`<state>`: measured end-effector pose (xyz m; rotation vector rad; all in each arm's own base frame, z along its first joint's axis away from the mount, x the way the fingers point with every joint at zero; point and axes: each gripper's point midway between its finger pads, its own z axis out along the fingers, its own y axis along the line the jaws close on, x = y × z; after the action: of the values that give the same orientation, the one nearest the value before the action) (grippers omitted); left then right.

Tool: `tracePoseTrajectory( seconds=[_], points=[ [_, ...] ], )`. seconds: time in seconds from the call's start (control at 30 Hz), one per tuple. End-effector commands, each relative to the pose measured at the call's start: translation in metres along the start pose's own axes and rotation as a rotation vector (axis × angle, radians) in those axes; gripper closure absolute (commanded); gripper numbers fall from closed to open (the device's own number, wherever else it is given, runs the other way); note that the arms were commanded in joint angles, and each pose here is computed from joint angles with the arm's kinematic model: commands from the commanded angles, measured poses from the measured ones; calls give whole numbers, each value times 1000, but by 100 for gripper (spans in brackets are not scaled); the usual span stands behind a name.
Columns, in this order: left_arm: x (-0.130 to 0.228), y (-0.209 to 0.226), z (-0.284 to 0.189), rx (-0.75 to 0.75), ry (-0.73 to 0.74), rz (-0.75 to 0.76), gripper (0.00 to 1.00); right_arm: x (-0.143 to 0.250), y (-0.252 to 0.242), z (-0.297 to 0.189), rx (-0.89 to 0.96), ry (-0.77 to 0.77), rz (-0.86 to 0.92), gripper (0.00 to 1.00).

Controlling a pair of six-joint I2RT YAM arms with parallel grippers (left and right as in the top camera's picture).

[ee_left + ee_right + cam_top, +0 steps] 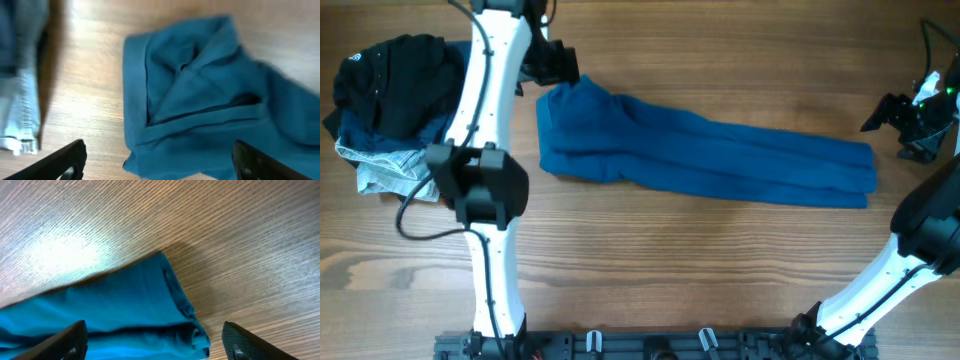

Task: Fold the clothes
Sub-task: 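Release the left gripper and pull the shirt's right end rightward with the right gripper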

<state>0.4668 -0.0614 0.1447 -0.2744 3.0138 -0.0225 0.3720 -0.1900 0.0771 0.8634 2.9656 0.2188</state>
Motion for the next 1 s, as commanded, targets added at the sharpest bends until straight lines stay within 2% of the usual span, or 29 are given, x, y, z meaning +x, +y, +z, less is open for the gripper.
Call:
tracePoseTrajectory(
  seconds=[0.0,0.03,0.17,0.37,0.4,0.47,0.53,0.6,0.8,0.97],
  points=[
    [-17,6,-85,62,-248,-42,5,14,-5,15,4,43,-36,14],
    [-21,5,-102,80,-303,-43,4,20,-4,23,-5,64,-34,18],
    [-25,6,-134,111,-400,-43,0,41,-9,50,-4,124,-13,22],
    [-24,8,-140,113,-413,-47,0,55,-8,76,-29,142,29,23],
    [-26,9,-141,107,-422,-50,0,57,-5,82,-52,139,36,30],
    [-29,13,-141,85,-436,-55,0,60,-5,90,-59,140,68,61],
    [-30,16,-142,68,-442,-60,1,67,-4,102,-69,143,101,82],
    [-30,16,-142,68,-442,-60,1,69,-3,110,-70,135,122,96],
    [-31,17,-140,56,-440,-62,0,56,-10,109,-73,88,186,96],
    [-32,18,-140,51,-446,-64,2,32,-40,92,-107,12,289,95]
  ],
)
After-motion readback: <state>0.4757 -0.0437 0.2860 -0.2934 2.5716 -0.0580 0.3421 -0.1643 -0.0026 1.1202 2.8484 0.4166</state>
